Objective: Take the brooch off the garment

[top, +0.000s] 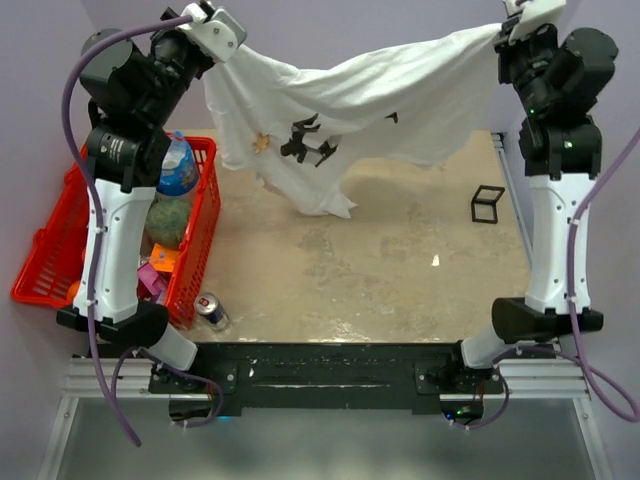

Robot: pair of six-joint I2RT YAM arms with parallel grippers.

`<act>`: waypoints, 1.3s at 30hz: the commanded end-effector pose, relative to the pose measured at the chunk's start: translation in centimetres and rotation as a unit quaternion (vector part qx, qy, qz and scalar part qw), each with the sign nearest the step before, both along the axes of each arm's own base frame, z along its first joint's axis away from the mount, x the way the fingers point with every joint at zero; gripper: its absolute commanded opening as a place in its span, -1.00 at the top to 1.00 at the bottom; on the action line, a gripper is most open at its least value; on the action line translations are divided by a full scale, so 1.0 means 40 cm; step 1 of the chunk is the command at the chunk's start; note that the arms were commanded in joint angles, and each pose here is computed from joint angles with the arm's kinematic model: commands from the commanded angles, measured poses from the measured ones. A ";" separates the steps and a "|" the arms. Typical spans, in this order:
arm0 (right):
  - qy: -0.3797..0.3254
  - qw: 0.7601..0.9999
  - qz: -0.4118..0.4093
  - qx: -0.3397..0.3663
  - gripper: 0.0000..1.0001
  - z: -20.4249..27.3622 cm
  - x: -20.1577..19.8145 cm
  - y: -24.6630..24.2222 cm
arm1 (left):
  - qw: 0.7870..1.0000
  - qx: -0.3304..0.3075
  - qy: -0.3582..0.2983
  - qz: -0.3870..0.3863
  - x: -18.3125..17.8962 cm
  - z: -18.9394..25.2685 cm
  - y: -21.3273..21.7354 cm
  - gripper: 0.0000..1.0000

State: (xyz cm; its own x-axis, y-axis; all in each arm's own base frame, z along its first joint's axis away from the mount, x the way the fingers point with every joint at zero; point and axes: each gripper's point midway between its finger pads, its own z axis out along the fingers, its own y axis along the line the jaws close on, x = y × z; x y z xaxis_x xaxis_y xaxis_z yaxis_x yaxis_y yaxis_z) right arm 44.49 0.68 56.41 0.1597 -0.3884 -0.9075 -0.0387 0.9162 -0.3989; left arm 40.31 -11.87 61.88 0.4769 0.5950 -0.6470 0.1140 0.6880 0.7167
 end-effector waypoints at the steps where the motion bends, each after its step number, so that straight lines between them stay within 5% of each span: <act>1: -0.074 0.997 0.016 -0.021 1.00 0.134 -0.161 0.011 | 0.992 -0.018 -0.125 0.027 -0.123 0.189 0.059 1.00; 15: -0.124 0.991 0.046 0.015 1.00 0.215 -0.529 0.029 | 0.963 -0.025 -0.267 0.037 -0.418 0.383 0.098 1.00; 23: -0.100 0.994 0.021 0.032 1.00 0.176 -0.527 0.007 | 0.967 -0.005 -0.254 0.019 -0.396 0.353 0.069 1.00; 30: 0.007 1.000 0.008 0.021 1.00 -0.030 -0.395 0.000 | 0.995 0.035 -0.072 -0.058 -0.157 0.037 -0.096 1.00; 39: 0.186 0.982 -0.009 0.007 1.00 -0.527 -0.201 -0.009 | 0.971 0.074 0.165 -0.155 0.094 -0.571 -0.303 1.00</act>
State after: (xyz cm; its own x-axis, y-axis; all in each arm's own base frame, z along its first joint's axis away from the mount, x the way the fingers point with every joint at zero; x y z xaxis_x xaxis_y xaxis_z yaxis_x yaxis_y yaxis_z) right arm 33.60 1.21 39.00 -0.1625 -0.3679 -0.9156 -0.2072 0.9199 -0.3329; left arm 41.50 -21.03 46.22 0.4709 0.5962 -0.6502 0.4074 0.5068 0.7597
